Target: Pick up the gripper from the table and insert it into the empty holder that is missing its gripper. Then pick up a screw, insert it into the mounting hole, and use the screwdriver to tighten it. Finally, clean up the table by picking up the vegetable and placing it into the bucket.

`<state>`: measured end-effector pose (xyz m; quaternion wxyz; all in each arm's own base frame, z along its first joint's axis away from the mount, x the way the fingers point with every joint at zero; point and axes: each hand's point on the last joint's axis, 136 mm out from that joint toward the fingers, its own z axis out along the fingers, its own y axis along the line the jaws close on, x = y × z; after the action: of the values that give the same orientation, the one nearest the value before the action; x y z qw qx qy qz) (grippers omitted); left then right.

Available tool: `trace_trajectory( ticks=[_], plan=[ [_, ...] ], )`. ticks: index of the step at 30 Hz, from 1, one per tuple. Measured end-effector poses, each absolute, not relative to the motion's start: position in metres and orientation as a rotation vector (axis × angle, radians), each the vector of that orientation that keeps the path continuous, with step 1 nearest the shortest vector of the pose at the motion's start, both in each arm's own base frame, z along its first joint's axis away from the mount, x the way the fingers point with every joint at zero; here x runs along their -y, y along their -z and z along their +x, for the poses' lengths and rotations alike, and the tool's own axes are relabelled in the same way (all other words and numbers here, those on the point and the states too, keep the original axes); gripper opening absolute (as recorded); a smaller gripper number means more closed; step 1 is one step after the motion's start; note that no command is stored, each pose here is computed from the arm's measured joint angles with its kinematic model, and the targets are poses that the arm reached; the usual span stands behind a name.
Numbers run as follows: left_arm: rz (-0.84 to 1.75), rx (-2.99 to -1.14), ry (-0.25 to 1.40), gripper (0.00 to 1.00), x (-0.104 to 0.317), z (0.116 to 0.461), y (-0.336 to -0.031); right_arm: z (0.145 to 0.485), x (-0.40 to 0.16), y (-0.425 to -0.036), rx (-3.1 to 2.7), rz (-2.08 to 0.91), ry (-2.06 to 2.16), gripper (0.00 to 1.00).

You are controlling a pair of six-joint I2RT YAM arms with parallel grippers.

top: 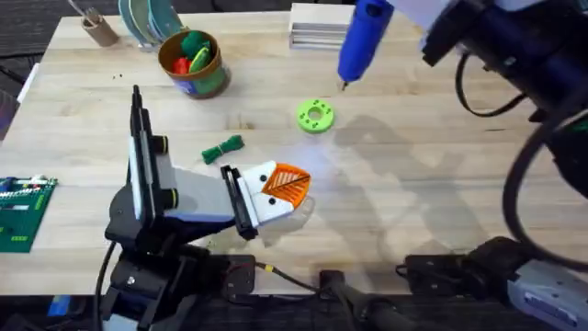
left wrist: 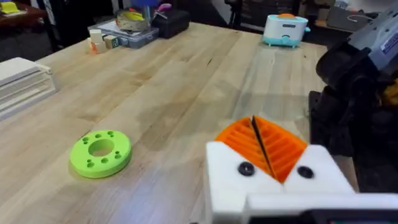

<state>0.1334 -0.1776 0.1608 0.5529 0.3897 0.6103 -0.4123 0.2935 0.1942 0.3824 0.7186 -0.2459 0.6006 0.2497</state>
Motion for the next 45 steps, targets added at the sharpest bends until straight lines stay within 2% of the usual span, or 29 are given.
trace_trajectory(
  ticks=[6,19,34,45],
  plan=[
    [0.921,-1.443,0.974,0.012,0.178,0.133,-0.161,0.273,-0.224,-0.404,-1.193,-0.612,-0.625,0.075],
    [0.921,-1.443,0.974,0.012,0.178,0.133,-0.161,0.209,-0.296,-0.387,-1.111,-0.883,-0.898,0.071],
    [0.921,-1.443,0.974,0.012,0.178,0.133,-0.161,0.172,-0.325,-0.387,-1.010,-0.994,-1.025,0.069],
    [0.921,-1.443,0.975,0.012,0.178,0.133,-0.161,0.166,-0.335,-0.375,-1.024,-1.022,-1.052,0.069]
  ],
)
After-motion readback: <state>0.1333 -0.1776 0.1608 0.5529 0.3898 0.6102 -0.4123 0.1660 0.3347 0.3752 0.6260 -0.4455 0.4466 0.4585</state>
